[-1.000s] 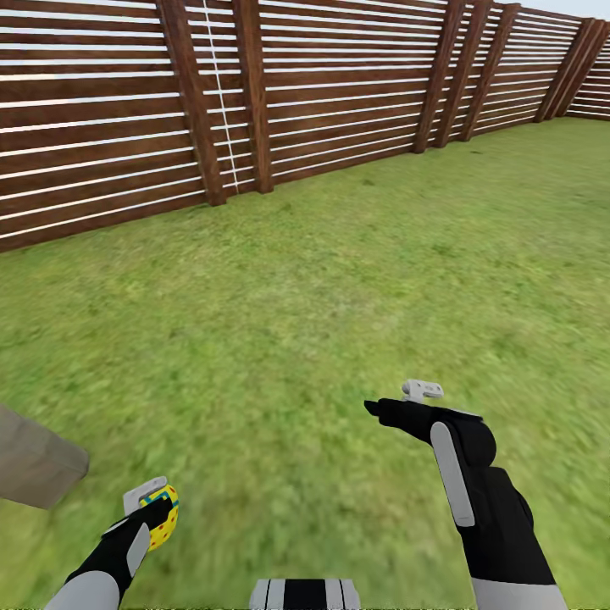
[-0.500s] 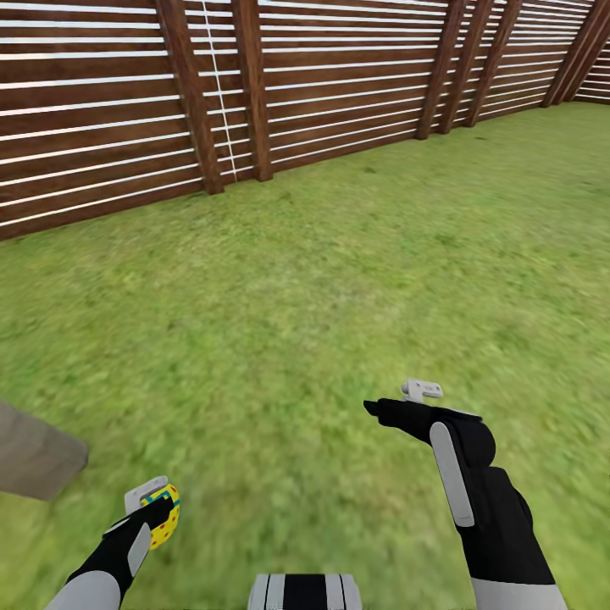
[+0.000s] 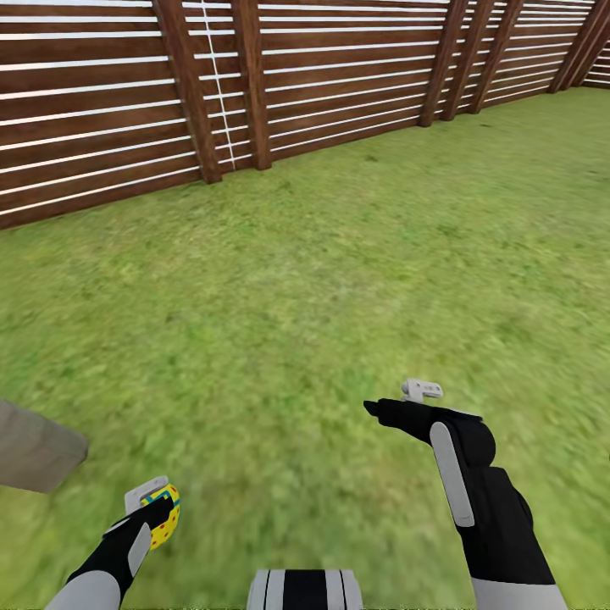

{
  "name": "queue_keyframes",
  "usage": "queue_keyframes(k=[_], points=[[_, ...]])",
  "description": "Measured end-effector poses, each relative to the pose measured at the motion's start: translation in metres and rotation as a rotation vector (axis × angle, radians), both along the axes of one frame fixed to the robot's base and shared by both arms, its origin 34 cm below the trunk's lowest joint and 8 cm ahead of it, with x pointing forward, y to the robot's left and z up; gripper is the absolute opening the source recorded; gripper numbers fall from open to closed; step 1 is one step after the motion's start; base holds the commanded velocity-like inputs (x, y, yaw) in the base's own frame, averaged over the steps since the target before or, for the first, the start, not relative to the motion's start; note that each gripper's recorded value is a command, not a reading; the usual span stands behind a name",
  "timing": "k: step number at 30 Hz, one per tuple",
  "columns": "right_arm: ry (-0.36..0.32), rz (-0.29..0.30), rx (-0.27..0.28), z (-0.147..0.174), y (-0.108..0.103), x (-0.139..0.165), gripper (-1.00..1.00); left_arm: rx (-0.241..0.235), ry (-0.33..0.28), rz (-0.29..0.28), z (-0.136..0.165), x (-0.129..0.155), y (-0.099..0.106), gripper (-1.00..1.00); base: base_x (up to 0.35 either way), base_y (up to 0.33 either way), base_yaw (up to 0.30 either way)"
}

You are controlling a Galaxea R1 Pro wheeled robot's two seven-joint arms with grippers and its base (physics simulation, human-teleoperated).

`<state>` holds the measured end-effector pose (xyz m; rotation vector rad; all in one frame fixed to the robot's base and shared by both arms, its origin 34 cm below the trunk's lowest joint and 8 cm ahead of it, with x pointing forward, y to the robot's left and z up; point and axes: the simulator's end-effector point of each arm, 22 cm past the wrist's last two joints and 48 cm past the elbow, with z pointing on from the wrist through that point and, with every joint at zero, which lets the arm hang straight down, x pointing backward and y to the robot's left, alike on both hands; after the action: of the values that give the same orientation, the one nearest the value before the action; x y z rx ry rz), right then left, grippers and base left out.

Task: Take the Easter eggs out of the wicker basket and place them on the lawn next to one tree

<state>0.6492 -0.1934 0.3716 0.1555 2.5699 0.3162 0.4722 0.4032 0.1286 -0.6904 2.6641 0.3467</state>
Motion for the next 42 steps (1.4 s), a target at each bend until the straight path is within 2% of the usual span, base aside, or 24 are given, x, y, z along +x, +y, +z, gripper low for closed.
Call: queue_keyframes(k=[23,37,38,42], points=[[0.057,0.002,-0.001,-0.033,0.0,-0.008,1.0,0.029,-0.006,-0.003,-0.013,0.0,0.005,-1.0,0.0,0.0,0.0],[0.057,0.002,-0.001,-0.033,0.0,-0.008,1.0,0.03,-0.008,-0.003,-0.012,0.0,0.005,-1.0,0.0,0.0,0.0],[0.057,0.002,-0.001,-0.033,0.0,-0.008,1.0,0.03,-0.008,-0.003,-0.012,0.0,0.005,1.0,0.0,0.0,0.0],[0.058,0.002,-0.001,-0.033,0.0,-0.009,1.0,0.042,-0.004,-0.007,-0.011,-0.001,0.013,1.0,0.0,0.0,0.0]])
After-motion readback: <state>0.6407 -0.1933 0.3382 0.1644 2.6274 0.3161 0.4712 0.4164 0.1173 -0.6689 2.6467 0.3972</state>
